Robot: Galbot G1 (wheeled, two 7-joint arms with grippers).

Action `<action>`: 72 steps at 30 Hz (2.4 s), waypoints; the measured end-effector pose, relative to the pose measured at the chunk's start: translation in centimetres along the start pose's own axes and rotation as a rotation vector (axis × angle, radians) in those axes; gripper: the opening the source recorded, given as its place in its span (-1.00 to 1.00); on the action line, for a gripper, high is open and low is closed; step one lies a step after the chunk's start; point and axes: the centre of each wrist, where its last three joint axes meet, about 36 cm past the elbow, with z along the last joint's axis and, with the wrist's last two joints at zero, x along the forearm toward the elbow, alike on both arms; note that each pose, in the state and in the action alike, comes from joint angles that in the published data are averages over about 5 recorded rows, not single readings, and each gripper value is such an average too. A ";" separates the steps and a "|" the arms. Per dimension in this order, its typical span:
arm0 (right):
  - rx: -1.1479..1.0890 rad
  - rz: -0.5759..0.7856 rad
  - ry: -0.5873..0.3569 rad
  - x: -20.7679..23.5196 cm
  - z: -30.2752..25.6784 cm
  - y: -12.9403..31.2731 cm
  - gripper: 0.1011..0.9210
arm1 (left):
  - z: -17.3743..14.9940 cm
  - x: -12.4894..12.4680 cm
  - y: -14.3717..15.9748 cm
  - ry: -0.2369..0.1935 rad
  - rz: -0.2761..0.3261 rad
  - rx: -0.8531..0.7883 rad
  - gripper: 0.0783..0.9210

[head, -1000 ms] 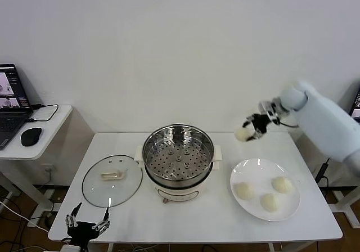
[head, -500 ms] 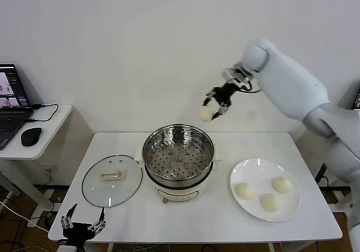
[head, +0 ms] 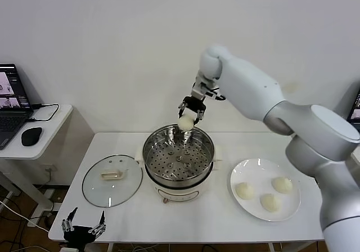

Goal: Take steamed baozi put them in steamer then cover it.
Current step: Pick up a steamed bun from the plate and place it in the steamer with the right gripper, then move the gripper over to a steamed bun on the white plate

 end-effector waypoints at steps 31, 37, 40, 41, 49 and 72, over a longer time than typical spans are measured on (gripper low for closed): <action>0.057 -0.014 0.005 -8.4 -1.8 -0.4 0.20 | 1.3 -0.8 -0.3 0.026 -0.001 0.007 0.77; 0.038 -0.015 0.011 -9.0 -1.8 -0.1 0.23 | 1.4 -0.9 -0.4 0.028 0.002 0.009 0.77; 0.025 -0.015 0.016 -8.9 -1.7 -0.1 0.38 | 1.5 -0.9 -0.4 0.031 0.003 0.009 0.77; 0.019 -0.014 0.018 -8.8 -1.7 0.0 0.44 | 1.5 -0.9 -0.4 0.032 0.003 0.009 0.77; -0.064 0.010 0.013 -6.0 -1.4 0.0 0.76 | 1.3 -1.0 -0.5 0.026 0.013 0.006 0.77; -0.877 0.221 0.051 11.4 -1.4 16.7 0.76 | -1.6 0.6 -0.4 -0.039 0.087 0.013 0.77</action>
